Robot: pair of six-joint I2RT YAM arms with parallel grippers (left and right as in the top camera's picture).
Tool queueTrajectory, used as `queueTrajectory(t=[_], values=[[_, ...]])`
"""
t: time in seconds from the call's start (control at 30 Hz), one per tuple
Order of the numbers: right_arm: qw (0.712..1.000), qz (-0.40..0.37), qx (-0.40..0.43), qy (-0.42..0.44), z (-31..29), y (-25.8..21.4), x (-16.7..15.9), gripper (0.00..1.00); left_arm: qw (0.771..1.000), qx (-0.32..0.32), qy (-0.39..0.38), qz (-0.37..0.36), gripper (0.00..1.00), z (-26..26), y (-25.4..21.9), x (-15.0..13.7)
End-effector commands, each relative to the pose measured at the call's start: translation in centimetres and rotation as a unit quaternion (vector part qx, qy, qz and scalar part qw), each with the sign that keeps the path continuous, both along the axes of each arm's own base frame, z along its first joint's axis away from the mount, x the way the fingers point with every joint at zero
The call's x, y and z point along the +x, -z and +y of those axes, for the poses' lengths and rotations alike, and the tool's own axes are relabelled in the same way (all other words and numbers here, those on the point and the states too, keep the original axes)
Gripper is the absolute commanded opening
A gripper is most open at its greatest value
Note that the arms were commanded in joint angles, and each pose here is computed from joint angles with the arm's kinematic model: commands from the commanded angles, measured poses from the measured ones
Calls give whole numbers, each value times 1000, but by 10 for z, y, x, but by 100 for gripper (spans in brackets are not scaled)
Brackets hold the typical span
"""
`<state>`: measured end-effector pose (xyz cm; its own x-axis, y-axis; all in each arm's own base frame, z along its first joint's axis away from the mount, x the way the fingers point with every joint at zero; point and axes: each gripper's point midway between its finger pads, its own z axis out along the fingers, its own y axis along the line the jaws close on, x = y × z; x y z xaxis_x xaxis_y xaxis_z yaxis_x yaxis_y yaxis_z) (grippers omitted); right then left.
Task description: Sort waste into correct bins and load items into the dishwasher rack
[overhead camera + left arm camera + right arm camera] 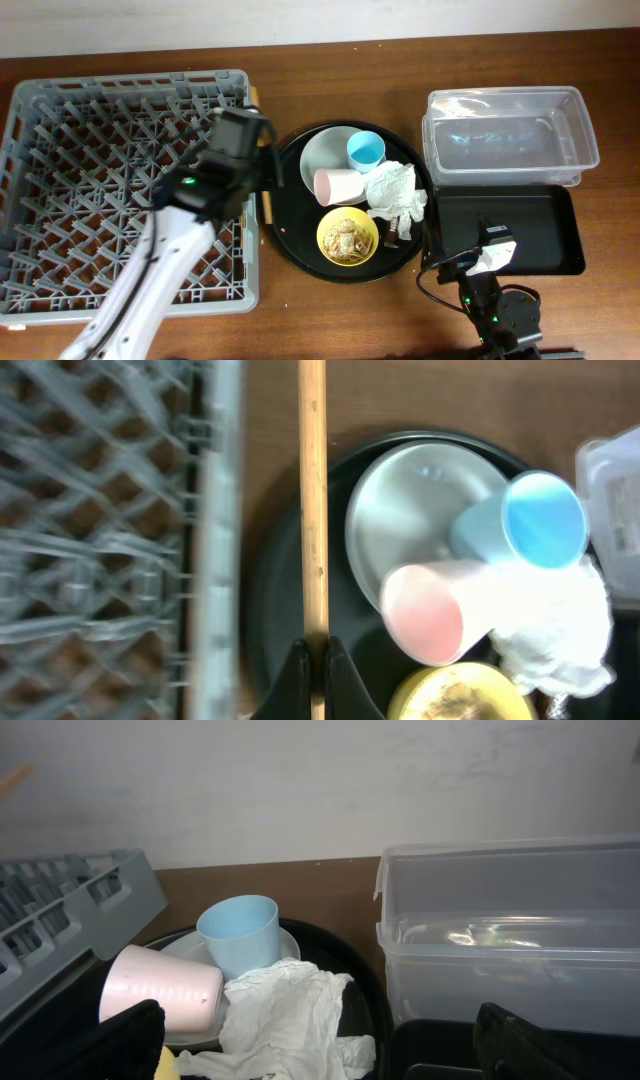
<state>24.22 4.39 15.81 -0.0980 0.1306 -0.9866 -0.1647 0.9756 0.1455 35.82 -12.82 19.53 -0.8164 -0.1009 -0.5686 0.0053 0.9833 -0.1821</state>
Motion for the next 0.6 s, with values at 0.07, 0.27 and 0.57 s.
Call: queueTrajectory(t=[0.07, 0.27, 0.57], values=[[1000, 3, -1, 10, -4, 3, 1, 99, 994, 47, 71, 65, 0, 32, 45, 4], [1000, 3, -1, 10, -4, 3, 1, 99, 986, 80, 28, 141, 0, 65, 104, 14], [1000, 3, -1, 10, -4, 3, 1, 98, 995, 9, 60, 76, 37, 40, 50, 22]])
